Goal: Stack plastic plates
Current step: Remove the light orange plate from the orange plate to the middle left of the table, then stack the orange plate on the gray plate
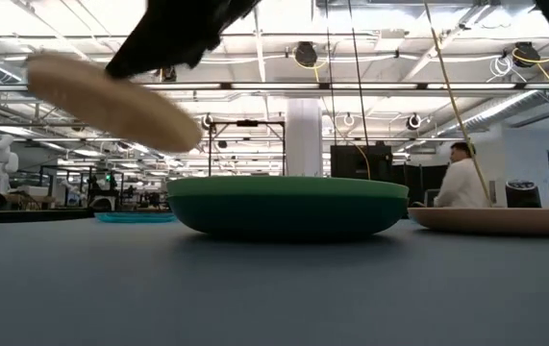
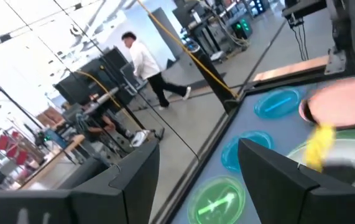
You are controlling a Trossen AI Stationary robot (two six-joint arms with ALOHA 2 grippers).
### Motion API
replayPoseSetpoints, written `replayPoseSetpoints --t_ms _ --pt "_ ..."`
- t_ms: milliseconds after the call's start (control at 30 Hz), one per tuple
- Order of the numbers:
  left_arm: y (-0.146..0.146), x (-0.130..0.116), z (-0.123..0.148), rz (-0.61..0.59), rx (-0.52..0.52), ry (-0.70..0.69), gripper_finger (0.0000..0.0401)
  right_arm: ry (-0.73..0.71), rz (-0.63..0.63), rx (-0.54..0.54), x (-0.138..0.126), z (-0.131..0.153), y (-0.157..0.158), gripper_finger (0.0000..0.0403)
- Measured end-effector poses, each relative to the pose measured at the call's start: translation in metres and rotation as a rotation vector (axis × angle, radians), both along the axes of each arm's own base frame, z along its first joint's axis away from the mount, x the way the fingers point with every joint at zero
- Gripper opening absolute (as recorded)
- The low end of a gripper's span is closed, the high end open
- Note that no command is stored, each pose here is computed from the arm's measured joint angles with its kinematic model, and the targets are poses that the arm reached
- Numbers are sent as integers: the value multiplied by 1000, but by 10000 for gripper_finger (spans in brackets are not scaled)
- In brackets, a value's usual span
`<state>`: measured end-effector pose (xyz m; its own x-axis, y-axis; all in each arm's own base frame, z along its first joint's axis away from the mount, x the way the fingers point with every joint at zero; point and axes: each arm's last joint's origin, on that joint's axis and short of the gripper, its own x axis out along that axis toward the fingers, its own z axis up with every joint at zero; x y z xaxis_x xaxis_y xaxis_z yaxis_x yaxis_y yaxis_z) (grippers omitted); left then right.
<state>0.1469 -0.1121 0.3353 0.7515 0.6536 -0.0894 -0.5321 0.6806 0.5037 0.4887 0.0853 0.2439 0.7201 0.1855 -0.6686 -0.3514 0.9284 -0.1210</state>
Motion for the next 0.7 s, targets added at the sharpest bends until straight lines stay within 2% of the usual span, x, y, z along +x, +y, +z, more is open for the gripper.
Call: replayPoseSetpoints --t_ms 233,333,500,700 --pt "0 -1 1 7 17 -13 223 -8 66 -56 23 -47 4 0" --pt "0 -1 1 7 17 -13 223 -18 76 -68 27 -57 5 0" --pt "0 -1 1 7 19 -12 223 -57 89 -68 32 -62 6 8" --pt "0 -1 1 7 20 -11 223 -60 87 -67 32 -61 4 47"
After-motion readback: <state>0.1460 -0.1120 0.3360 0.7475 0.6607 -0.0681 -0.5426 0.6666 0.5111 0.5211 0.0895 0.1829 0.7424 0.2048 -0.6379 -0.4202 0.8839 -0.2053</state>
